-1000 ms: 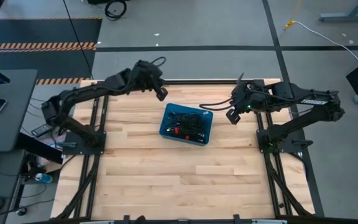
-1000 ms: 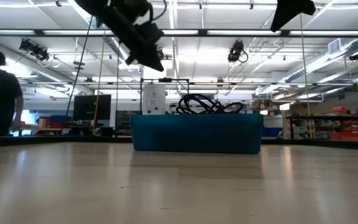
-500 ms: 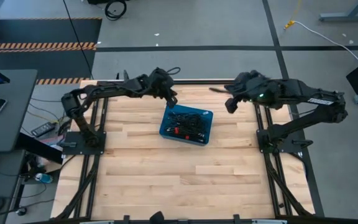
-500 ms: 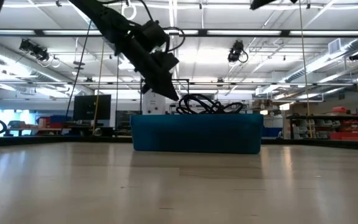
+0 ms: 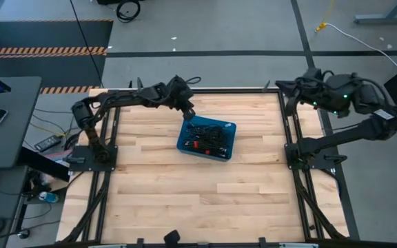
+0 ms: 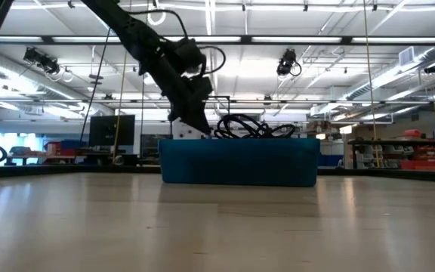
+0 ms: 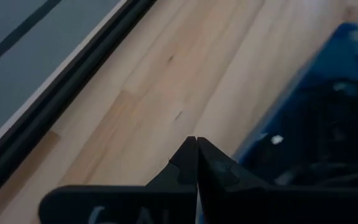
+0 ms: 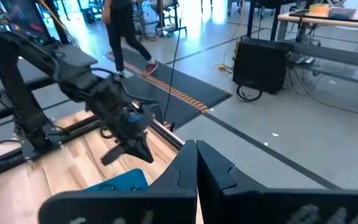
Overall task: Pick and place USB-C Cables
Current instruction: Adjust the blue bin
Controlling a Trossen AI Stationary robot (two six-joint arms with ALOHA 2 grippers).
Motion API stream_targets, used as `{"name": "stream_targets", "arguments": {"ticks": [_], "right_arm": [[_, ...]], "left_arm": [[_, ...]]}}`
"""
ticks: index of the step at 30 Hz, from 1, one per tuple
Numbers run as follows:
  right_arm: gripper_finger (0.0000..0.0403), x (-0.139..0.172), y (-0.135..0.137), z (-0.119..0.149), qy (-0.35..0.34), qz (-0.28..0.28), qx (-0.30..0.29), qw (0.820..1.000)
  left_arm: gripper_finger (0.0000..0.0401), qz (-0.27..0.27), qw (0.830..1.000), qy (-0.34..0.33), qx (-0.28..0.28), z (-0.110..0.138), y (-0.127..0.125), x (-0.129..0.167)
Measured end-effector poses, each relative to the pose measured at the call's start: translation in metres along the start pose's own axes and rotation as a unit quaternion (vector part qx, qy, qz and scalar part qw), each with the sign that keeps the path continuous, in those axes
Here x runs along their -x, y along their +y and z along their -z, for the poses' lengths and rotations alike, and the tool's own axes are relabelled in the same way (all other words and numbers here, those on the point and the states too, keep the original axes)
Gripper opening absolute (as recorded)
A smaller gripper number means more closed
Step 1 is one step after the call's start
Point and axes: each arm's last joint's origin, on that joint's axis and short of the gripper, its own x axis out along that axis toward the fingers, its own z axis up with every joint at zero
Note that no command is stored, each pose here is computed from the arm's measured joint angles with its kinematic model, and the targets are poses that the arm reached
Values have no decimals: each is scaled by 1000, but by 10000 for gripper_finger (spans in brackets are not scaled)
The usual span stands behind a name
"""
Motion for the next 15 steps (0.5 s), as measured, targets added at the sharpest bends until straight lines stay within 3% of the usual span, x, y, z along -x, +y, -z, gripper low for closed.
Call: {"name": "stream_targets", "arguments": {"ticks": [7,15], "right_arm": [[0,2,1,0,0,-14,2,1000],[0,0,4,1,6,-23,5,1000]], "left_arm": [[0,-9,999,32,6,13,10,-22],[0,31,999,29,16,18,0,-41]]}}
